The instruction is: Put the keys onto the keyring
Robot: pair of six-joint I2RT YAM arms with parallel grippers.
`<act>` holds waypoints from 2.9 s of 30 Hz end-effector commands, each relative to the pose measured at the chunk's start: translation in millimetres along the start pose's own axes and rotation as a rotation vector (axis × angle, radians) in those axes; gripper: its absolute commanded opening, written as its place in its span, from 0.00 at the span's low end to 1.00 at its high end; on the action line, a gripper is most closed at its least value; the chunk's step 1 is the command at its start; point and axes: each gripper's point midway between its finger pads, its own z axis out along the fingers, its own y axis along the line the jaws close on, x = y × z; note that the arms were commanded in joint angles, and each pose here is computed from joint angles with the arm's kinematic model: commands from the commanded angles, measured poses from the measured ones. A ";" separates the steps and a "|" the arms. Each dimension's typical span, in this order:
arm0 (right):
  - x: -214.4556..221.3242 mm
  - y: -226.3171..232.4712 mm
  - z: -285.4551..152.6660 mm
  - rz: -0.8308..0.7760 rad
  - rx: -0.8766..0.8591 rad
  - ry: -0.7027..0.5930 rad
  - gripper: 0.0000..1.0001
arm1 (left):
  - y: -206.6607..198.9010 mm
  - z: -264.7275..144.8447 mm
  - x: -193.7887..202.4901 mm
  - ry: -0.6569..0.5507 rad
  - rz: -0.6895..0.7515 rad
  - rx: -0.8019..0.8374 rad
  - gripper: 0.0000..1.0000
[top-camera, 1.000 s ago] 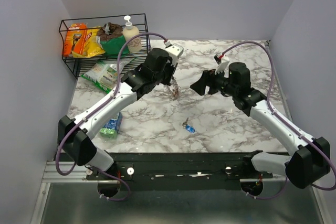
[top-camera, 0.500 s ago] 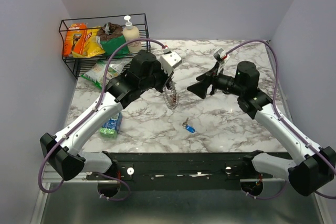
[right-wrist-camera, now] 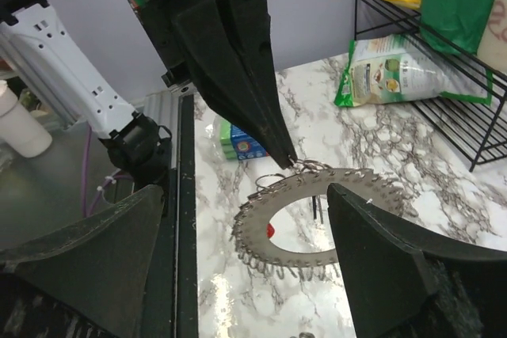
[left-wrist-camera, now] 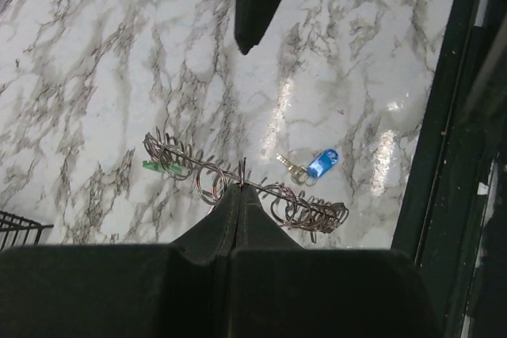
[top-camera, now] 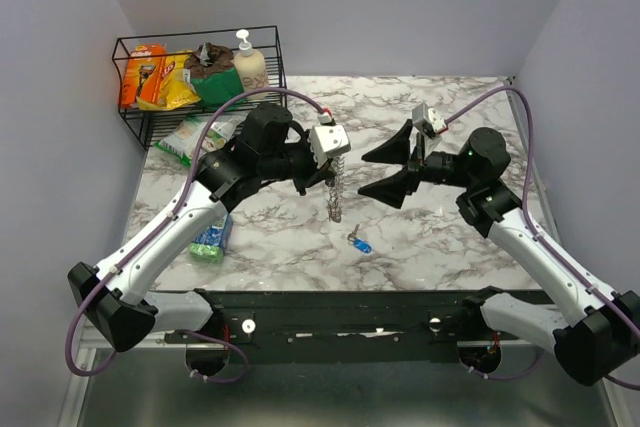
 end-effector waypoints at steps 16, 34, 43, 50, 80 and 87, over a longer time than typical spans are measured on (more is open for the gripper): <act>18.4 13.5 23.4 0.057 -0.175 0.042 0.69 | -53.5 -3.1 -12.2 -0.075 0.044 0.318 0.00; 32.5 14.9 20.7 0.062 -0.175 0.063 0.58 | -55.2 -12.2 -23.6 -0.148 0.055 0.311 0.00; 41.7 15.7 17.9 0.069 -0.168 0.084 0.55 | -54.9 -15.9 -25.2 -0.158 0.064 0.305 0.00; 43.7 14.2 17.9 0.079 -0.163 0.091 0.47 | -56.3 -16.3 -26.0 -0.164 0.059 0.314 0.00; 37.1 11.9 18.5 0.081 -0.129 0.065 0.01 | -19.1 -42.1 -49.9 -0.321 0.018 0.082 0.81; 40.4 8.6 15.3 0.078 -0.093 0.110 0.01 | -19.1 -40.5 -43.2 -0.273 -0.002 0.151 0.81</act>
